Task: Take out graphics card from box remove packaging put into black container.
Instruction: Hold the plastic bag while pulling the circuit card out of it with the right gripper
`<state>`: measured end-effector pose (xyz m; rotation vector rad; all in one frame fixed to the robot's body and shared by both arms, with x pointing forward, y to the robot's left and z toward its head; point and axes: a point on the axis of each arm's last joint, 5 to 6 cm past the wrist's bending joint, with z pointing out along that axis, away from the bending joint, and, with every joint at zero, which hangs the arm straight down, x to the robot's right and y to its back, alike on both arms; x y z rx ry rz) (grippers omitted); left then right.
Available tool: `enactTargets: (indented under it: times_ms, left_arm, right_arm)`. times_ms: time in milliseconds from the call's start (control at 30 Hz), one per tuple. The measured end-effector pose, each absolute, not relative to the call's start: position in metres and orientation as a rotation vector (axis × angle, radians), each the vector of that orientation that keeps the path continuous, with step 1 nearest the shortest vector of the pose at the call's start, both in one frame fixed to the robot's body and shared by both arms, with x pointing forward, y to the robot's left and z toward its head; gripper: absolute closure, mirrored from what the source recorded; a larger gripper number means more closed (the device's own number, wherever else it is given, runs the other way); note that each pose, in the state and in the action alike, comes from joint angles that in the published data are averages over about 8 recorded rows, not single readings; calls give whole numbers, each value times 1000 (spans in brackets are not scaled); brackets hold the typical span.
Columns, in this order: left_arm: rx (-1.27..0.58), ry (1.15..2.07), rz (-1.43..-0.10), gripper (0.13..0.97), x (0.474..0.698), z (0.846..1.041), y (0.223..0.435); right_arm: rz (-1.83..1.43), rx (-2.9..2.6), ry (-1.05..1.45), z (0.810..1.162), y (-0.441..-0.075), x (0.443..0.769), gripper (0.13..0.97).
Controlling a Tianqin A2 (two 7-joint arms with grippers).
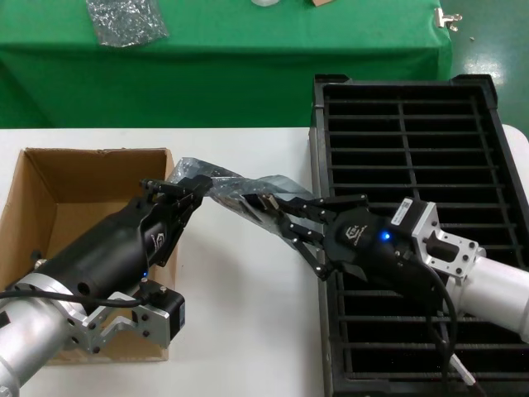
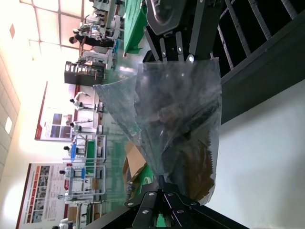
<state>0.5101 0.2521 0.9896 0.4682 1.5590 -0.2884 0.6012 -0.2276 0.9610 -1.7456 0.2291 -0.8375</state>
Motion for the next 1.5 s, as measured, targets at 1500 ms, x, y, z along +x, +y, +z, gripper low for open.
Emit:
enactTargets:
  times_ms: [1500]
  left_arm:
    - [468, 1559, -288, 958, 510, 990, 252]
  right_arm:
    - [-927, -1810, 136, 1006, -237, 541, 908]
